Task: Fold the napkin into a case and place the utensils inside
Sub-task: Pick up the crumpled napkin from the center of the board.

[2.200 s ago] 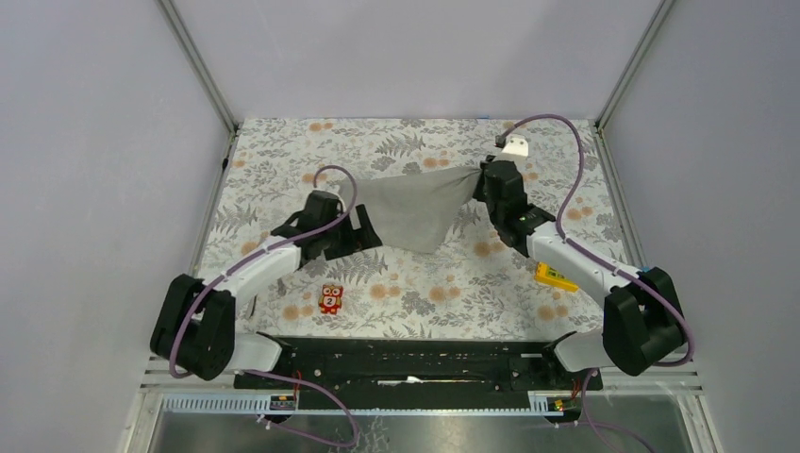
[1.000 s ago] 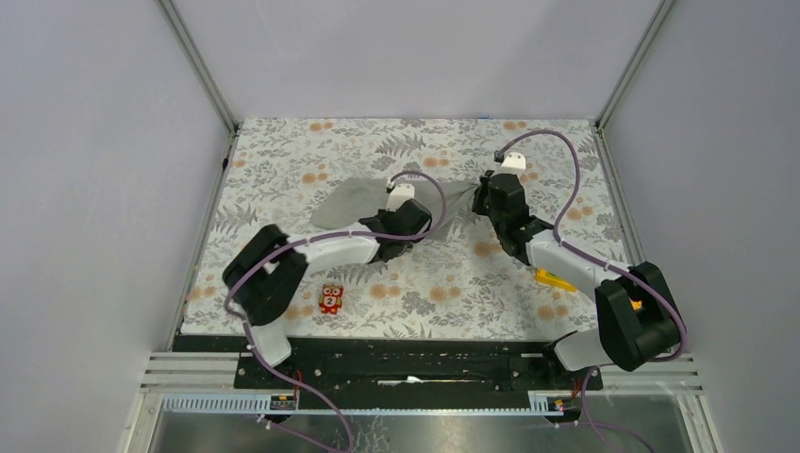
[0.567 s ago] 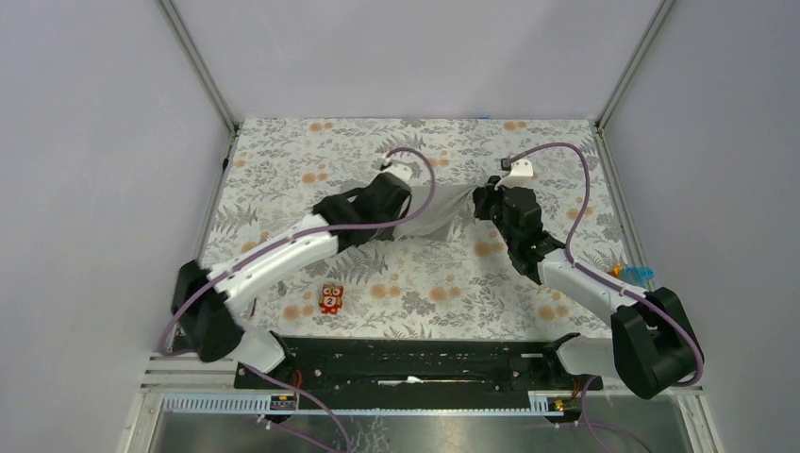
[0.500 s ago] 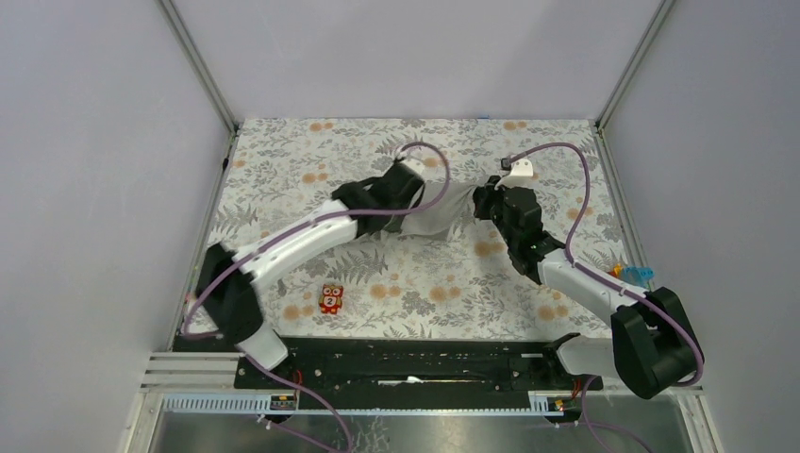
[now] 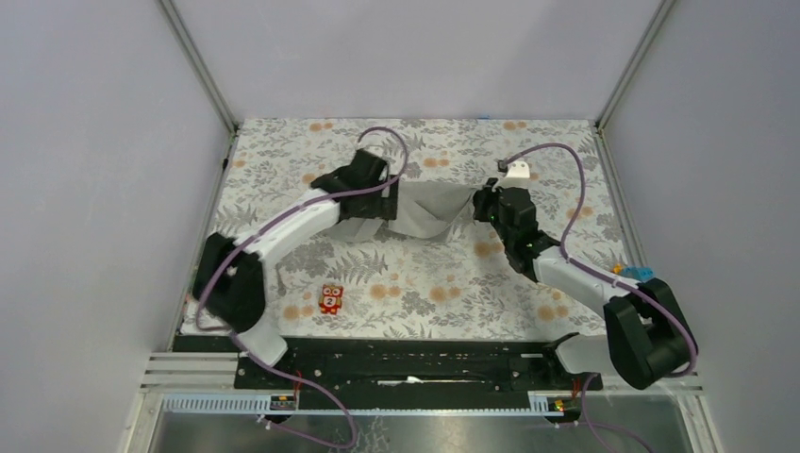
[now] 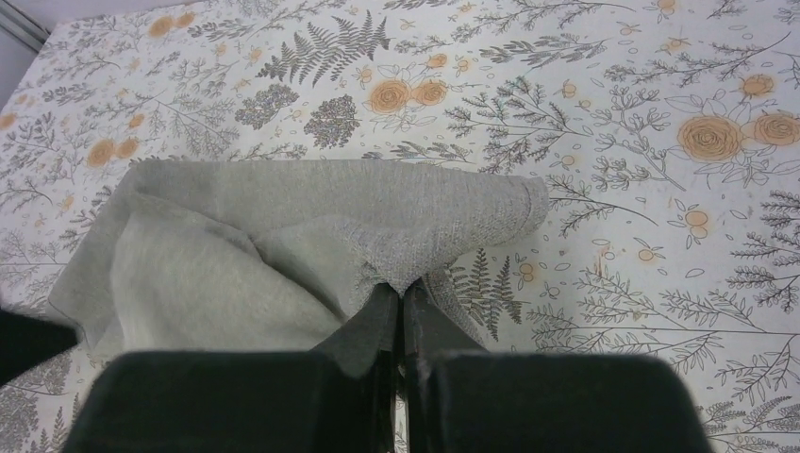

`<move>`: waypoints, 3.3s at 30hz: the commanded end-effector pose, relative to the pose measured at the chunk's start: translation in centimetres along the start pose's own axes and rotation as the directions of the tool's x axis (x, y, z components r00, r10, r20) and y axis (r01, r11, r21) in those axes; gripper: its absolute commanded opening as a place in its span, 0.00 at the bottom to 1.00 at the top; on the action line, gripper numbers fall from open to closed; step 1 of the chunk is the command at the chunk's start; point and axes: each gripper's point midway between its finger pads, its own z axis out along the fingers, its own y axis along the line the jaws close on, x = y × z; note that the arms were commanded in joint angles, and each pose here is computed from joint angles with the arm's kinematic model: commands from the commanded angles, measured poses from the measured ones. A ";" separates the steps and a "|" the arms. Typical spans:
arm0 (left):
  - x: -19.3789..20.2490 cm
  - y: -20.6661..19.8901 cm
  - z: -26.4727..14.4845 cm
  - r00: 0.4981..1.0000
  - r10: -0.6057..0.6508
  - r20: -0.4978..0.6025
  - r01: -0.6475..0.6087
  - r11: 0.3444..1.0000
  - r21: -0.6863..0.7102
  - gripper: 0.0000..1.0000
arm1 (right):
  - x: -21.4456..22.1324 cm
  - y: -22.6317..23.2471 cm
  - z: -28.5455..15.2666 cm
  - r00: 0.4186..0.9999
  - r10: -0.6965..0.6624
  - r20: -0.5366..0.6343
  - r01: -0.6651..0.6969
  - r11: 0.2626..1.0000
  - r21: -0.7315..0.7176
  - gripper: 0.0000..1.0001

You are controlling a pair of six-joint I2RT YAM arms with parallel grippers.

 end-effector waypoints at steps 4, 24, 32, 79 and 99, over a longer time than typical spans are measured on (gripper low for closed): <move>3.1 -4.9 -4.4 0.963 -0.252 0.095 0.185 0.875 0.448 0.88 | -2.3 1.0 0.7 0.997 0.036 0.063 -0.034 0.999 -0.031 0.00; 7.1 -9.5 1.3 0.903 -0.427 -0.038 0.380 0.756 0.533 0.41 | -2.6 0.7 0.3 0.997 0.029 0.076 -0.027 0.999 -0.017 0.00; 10.1 -0.5 -7.8 0.945 -0.326 0.029 0.308 0.916 0.258 0.02 | -3.0 2.3 -0.3 0.996 0.003 0.092 0.007 0.993 -0.116 0.00; 1.4 -2.8 1.8 0.923 -0.375 -0.092 0.385 0.883 0.267 0.47 | 0.2 -0.4 2.9 0.998 0.053 -0.016 -0.052 0.996 0.068 0.00; 0.5 -1.8 7.4 0.357 -0.926 -0.123 0.934 0.348 0.085 0.33 | -0.4 -0.4 2.2 0.998 0.050 0.025 -0.051 0.998 0.046 0.00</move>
